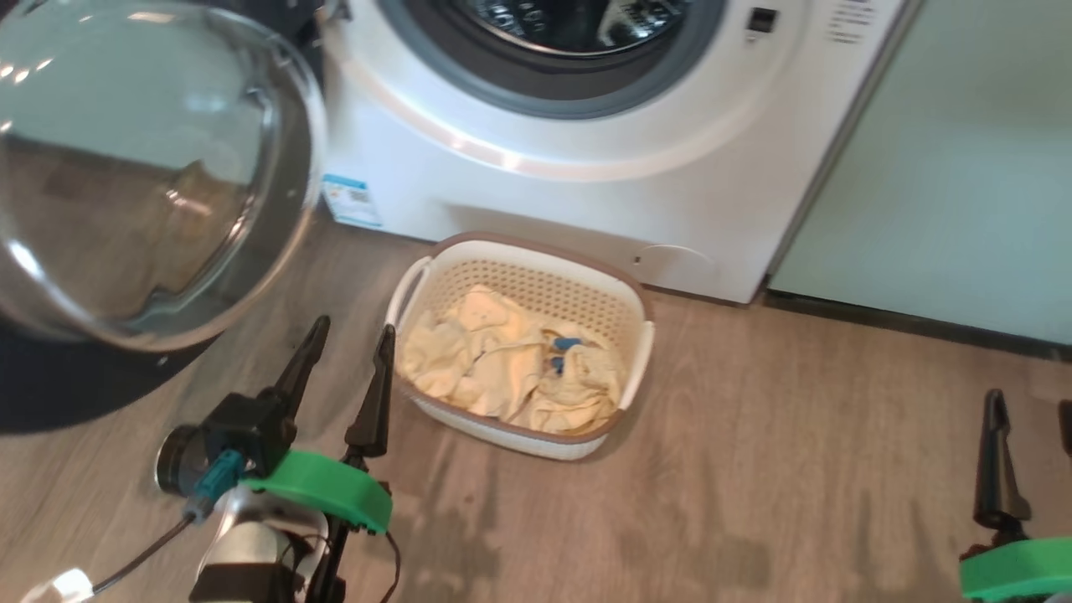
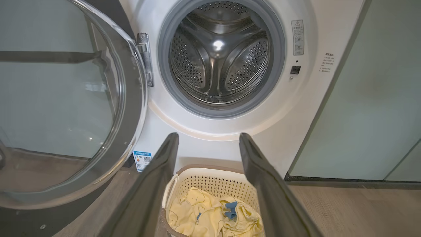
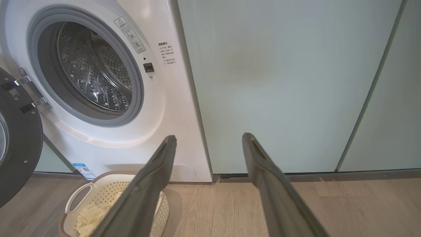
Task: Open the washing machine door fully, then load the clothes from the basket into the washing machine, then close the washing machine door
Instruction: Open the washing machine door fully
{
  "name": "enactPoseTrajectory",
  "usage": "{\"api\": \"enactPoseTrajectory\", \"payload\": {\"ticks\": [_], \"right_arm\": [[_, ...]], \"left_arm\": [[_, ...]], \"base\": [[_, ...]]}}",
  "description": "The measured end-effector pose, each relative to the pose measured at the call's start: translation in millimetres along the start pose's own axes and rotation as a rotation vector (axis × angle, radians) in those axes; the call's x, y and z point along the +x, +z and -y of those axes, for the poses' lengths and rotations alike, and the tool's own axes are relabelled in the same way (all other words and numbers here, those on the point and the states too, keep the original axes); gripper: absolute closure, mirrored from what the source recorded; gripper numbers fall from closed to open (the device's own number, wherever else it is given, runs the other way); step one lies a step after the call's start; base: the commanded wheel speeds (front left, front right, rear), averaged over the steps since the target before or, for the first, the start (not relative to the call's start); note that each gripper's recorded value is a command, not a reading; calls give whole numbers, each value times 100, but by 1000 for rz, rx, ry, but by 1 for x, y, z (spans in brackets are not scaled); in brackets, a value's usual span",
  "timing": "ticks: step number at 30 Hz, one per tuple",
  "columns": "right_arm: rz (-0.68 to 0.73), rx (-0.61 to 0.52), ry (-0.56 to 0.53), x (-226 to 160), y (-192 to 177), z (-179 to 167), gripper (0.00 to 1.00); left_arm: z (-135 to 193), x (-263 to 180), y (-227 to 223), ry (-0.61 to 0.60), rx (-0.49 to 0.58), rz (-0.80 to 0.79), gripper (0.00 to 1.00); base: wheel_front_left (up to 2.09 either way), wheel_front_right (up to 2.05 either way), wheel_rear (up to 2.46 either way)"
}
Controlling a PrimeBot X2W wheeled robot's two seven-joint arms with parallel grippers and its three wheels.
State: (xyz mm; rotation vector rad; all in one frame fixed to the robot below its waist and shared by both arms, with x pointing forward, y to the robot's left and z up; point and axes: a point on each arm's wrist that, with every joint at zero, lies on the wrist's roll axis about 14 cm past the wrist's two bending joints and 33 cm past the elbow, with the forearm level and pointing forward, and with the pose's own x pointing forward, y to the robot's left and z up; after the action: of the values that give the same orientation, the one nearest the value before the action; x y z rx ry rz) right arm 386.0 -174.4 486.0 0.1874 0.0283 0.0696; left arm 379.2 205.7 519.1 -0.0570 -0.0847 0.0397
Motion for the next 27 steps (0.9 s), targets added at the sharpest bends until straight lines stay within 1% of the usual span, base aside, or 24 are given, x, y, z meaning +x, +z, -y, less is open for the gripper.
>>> {"api": "enactPoseTrajectory", "payload": {"ticks": [13, 20, 27], "right_arm": [[32, -34, -90, -35, 13, 25, 0], [44, -43, -126, -53, 18, 33, 0], [54, -44, -146, -60, 23, 38, 0]], "left_arm": [[37, 18, -21, -100, -22, -88, 0], [47, 24, -22, -124, -15, -94, 0], [54, 24, -23, -149, -10, -99, 0]], "base": [[0, 0, 0], [0, 0, 0], [0, 0, 0]]}}
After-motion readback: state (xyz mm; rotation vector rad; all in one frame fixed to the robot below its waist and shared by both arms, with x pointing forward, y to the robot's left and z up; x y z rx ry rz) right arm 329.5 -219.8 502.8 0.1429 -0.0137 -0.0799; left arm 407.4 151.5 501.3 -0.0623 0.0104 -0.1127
